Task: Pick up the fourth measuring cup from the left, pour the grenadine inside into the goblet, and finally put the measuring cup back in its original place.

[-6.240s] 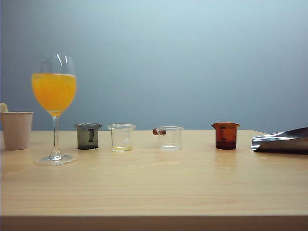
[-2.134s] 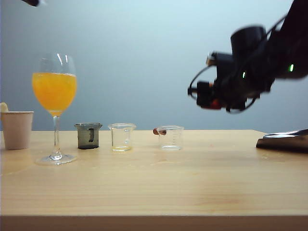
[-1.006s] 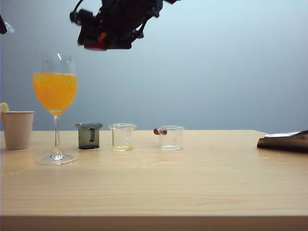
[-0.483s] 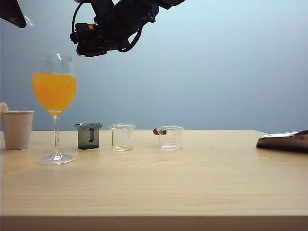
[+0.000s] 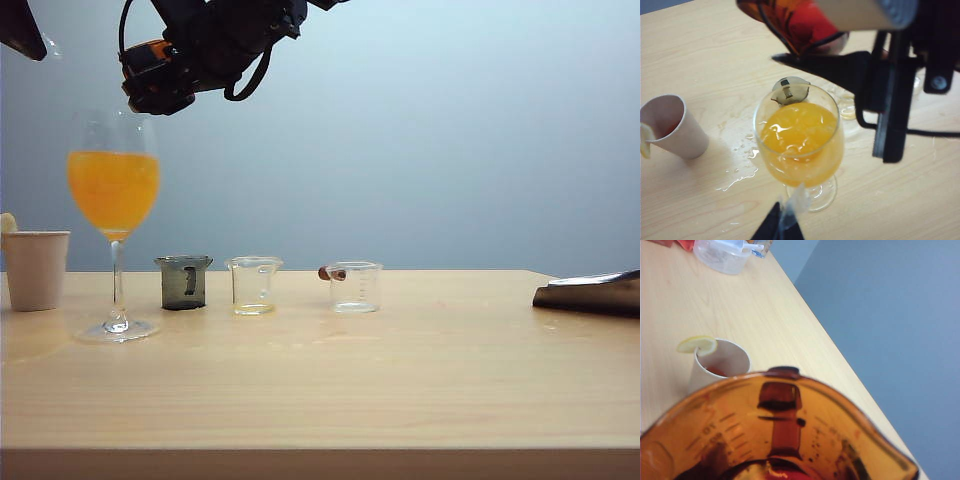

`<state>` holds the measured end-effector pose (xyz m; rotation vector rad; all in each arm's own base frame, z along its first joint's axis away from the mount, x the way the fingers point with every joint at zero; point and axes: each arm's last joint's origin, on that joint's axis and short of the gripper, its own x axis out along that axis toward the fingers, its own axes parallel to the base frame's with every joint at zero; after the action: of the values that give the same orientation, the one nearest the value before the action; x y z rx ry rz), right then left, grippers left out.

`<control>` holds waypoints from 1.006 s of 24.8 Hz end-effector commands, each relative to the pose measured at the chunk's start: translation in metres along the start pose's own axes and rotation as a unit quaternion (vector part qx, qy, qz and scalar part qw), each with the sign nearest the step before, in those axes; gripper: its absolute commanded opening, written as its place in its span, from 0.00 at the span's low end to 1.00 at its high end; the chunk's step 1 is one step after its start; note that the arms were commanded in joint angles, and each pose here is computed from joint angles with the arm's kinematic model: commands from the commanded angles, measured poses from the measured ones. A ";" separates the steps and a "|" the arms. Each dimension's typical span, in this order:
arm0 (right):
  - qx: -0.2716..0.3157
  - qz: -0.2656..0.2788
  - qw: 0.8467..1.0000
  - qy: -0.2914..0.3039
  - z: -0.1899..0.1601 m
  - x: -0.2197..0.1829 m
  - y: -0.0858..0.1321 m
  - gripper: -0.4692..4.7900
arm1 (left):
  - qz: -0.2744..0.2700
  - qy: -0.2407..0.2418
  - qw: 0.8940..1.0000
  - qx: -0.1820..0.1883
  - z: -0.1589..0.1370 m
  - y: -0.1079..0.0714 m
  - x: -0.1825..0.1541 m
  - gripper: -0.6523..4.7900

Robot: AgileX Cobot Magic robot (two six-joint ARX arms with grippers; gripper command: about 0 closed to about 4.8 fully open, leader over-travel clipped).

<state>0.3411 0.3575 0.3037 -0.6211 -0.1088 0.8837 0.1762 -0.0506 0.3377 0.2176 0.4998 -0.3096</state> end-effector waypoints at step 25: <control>-0.177 -0.038 0.983 -0.029 0.011 -0.003 -0.008 0.29 | 0.028 0.027 0.999 0.005 -0.005 0.001 -0.001 0.11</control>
<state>0.3424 0.3570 0.3067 -0.9172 -0.2799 0.8450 0.1741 -0.0482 0.3333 0.2516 0.5525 -0.2546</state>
